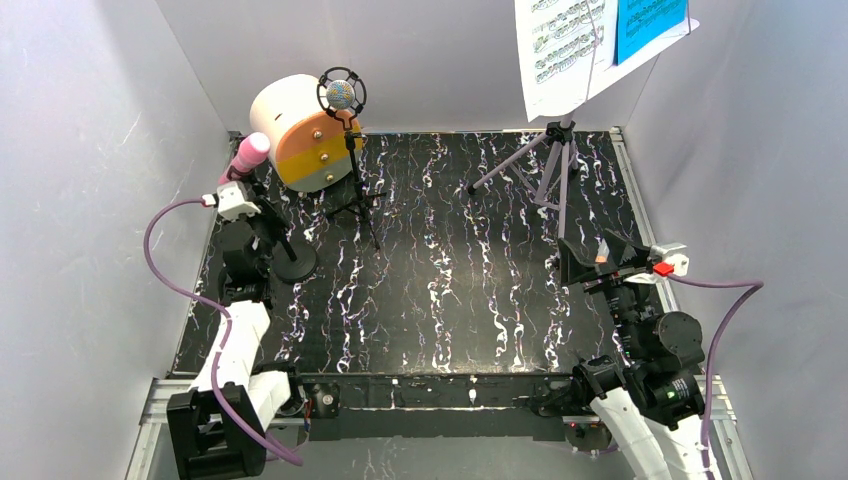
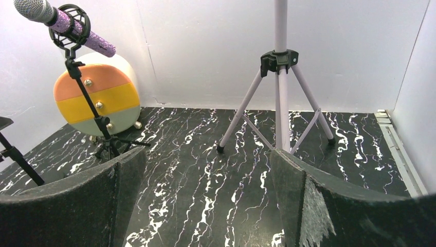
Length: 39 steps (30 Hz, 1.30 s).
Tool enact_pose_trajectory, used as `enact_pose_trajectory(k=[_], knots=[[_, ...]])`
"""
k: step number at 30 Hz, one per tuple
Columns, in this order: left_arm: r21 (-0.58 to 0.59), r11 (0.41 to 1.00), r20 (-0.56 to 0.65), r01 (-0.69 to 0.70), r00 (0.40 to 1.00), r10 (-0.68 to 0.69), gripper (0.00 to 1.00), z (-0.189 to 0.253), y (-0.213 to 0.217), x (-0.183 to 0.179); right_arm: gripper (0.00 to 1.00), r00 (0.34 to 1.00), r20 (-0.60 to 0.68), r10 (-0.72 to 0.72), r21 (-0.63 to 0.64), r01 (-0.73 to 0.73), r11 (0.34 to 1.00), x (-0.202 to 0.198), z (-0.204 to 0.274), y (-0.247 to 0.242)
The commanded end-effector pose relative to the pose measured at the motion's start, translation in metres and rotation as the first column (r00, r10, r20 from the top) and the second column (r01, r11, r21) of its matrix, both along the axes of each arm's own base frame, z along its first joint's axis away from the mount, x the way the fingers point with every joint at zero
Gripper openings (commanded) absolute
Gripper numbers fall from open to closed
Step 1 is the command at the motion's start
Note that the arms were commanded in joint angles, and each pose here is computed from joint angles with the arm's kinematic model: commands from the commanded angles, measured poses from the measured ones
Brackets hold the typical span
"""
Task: Pack up the instrument practice props
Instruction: Pick up the microphone stand with the microphone from the center of the board.
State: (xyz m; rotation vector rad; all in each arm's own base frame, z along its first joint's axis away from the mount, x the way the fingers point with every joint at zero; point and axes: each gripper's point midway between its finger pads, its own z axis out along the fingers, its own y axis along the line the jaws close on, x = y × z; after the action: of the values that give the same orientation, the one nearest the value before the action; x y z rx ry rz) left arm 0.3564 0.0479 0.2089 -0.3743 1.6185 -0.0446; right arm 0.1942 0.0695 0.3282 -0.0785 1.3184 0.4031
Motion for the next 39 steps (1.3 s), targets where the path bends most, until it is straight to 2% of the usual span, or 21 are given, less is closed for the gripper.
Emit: enact_pose_trajectory(k=[1, 8, 14, 18, 23, 32, 39], knots=[[0.047, 0.992, 0.09, 0.117, 0.989, -0.121, 0.33, 0.028, -0.018, 0.0, 0.99, 0.999, 0.047, 0.023, -0.01, -0.023, 1.0, -0.003, 0.007, 0.004], [0.117, 0.969, 0.1, 0.216, 0.968, -0.228, 0.11, 0.045, -0.045, -0.013, 0.99, 0.994, 0.035, 0.104, -0.043, -0.102, 0.994, -0.006, 0.006, 0.019], [0.159, 0.94, 0.125, 0.303, 0.938, -0.324, 0.0, 0.059, -0.07, -0.024, 0.99, 0.977, 0.018, 0.214, -0.075, -0.212, 0.974, -0.009, 0.005, 0.039], [0.177, 0.898, 0.135, 0.402, 0.894, -0.427, 0.0, 0.073, -0.1, -0.033, 0.99, 0.961, -0.028, 0.274, -0.066, -0.275, 0.959, -0.006, 0.001, 0.052], [0.137, 0.838, 0.188, 0.528, 0.817, -0.546, 0.0, 0.096, -0.137, -0.049, 0.99, 0.936, -0.12, 0.33, -0.025, -0.335, 0.942, 0.003, -0.01, 0.068], [0.065, 0.731, 0.321, 0.679, 0.68, -0.66, 0.0, 0.125, -0.196, -0.057, 0.99, 0.883, -0.145, 0.446, -0.027, -0.454, 0.891, 0.014, -0.028, 0.096], [0.19, 0.637, 0.289, 0.747, 0.578, -0.763, 0.0, 0.123, -0.276, -0.066, 0.99, 0.852, -0.154, 0.501, -0.066, -0.514, 0.855, 0.023, -0.038, 0.111]])
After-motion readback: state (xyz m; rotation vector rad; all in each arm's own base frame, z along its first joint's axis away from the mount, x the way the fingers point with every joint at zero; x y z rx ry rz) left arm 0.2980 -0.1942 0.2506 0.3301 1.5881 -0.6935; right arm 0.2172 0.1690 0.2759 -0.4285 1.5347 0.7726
